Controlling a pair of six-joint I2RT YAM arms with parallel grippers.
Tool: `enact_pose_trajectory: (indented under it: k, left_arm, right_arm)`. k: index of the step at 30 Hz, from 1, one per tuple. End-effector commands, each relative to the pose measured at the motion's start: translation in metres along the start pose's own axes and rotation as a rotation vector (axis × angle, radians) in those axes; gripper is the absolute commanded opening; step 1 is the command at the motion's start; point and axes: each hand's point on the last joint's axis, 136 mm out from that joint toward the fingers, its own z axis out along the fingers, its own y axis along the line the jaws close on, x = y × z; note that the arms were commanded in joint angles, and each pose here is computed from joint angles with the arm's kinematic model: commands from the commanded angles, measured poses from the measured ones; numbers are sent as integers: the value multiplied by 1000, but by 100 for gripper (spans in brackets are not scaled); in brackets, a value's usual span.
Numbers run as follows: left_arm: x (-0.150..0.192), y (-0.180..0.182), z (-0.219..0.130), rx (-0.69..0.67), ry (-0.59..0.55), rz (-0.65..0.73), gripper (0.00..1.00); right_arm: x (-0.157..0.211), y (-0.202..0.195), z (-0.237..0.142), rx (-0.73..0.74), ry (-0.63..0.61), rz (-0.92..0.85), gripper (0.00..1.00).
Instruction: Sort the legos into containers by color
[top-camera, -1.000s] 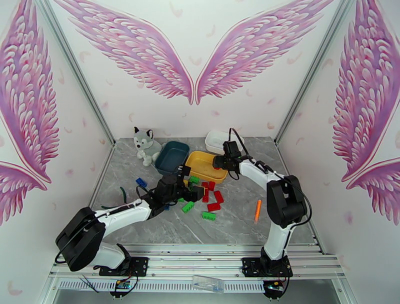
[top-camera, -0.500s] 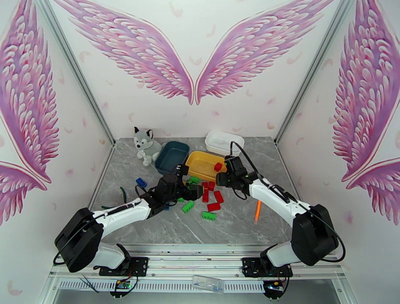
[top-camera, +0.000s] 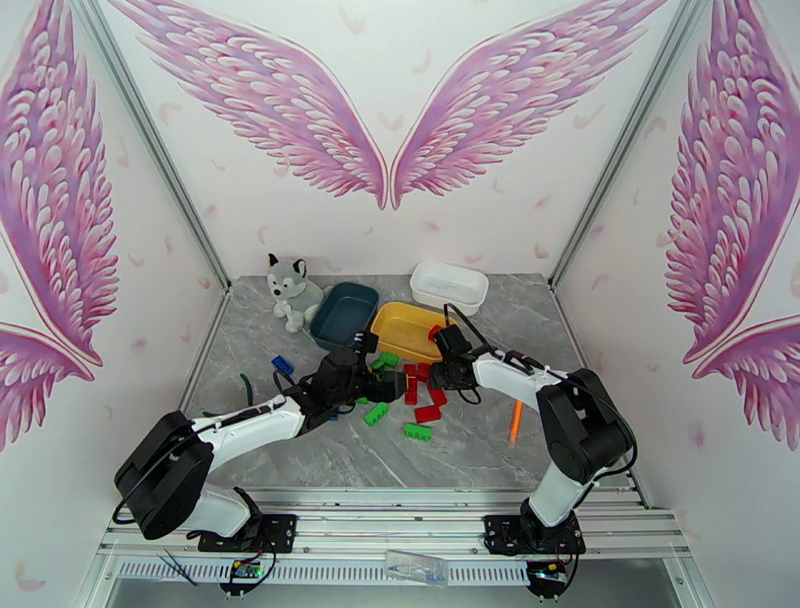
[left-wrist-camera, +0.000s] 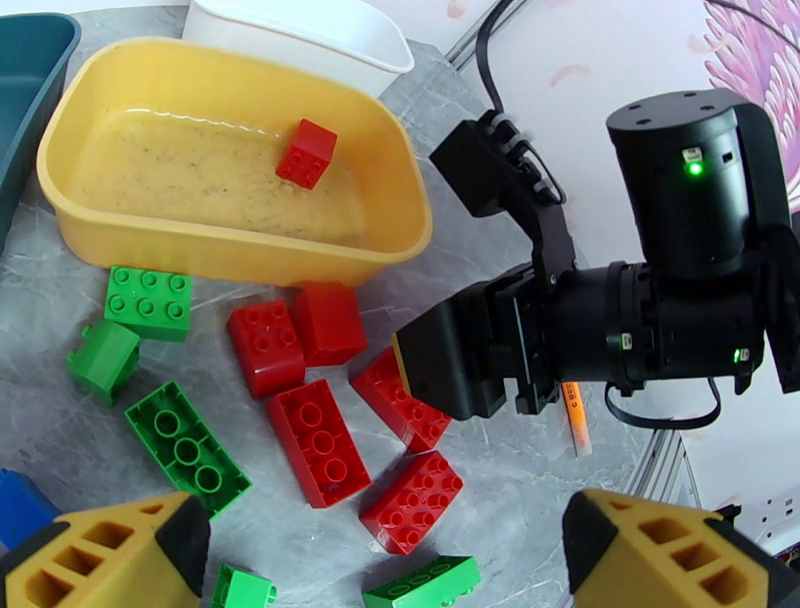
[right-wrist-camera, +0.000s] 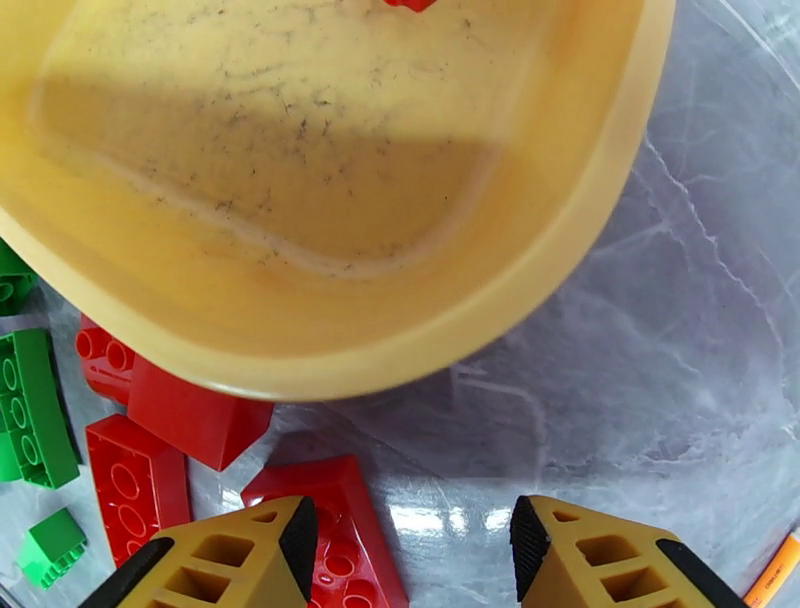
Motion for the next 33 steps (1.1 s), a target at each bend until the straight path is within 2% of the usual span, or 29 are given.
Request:
enact_pose_trajectory:
  k: [1, 4, 8, 19, 29, 33]
  left_arm:
    - [-2, -1, -4, -3, 0, 13, 99]
    - [-3, -3, -4, 6, 1, 12, 99]
    - [-2, -3, -4, 12, 3, 8, 99]
    - [-3, -3, -3, 8, 3, 16, 99]
    - [-2, -2, -1, 6, 9, 12, 99]
    - [-1, -2, -1, 8, 12, 11, 99]
  right_arm:
    - [-3, 13, 2, -35, 2, -29, 58]
    - [-5, 13, 0, -20, -4, -38, 56]
    - [-7, 15, -11, -39, -39, -40, 59]
    - [1, 31, -9, -93, -7, -71, 62]
    - [8, 27, 12, -6, 53, -98, 66]
    - [6, 23, 14, 23, 51, -98, 63]
